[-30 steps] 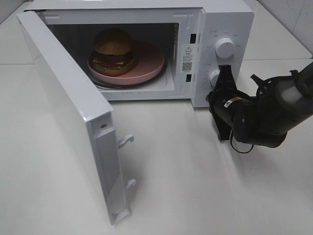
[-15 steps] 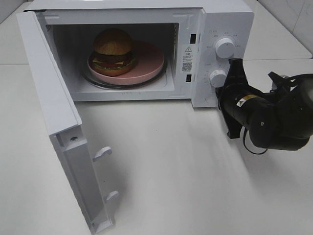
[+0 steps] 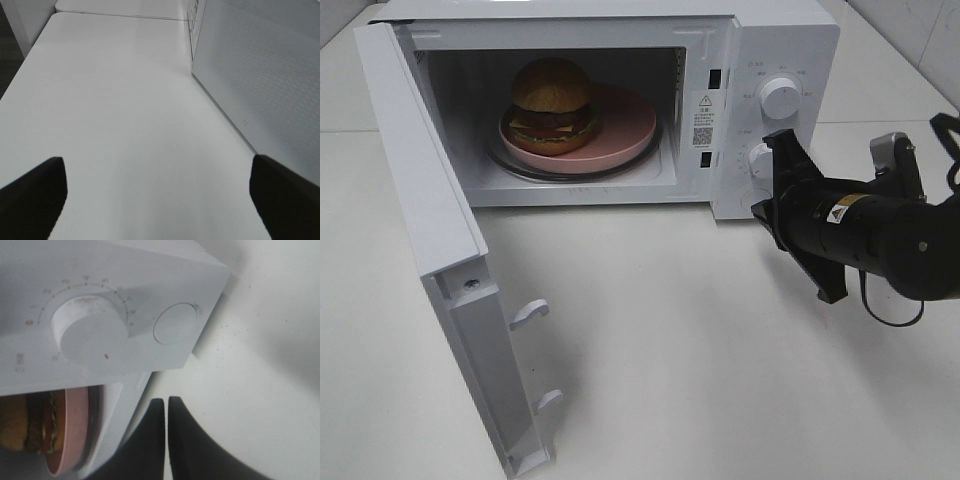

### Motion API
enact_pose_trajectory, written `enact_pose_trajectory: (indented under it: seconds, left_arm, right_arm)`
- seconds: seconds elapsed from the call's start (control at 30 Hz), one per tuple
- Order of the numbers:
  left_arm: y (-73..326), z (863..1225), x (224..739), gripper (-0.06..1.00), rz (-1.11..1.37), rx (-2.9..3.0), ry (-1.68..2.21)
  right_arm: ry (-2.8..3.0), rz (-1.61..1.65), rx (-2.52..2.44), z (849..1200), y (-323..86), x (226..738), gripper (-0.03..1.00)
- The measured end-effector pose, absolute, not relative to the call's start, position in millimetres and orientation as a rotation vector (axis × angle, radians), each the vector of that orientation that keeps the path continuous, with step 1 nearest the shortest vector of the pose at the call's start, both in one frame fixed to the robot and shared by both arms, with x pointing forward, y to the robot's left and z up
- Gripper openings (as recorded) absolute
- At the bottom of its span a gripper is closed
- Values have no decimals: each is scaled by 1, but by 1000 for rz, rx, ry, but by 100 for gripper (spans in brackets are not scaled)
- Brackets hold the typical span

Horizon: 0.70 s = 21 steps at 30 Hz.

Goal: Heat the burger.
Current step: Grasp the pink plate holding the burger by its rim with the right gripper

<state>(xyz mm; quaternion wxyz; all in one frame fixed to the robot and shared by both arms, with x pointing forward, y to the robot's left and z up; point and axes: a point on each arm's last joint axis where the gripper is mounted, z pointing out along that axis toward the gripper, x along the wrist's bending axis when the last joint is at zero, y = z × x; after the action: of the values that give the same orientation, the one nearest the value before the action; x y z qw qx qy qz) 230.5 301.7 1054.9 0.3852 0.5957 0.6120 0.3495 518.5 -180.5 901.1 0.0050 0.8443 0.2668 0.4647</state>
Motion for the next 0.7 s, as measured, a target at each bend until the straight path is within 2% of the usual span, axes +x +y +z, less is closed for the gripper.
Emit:
enact_pose_trajectory:
  seconds: [0.4, 0.7]
  left_arm:
    - [302, 1055, 230, 90, 890, 1517, 1559]
    - [302, 1055, 230, 90, 890, 1517, 1559]
  right_arm:
    - [1553, 1170, 2232, 935, -184, 495, 0]
    - [1870, 990, 2032, 945, -185, 482, 0]
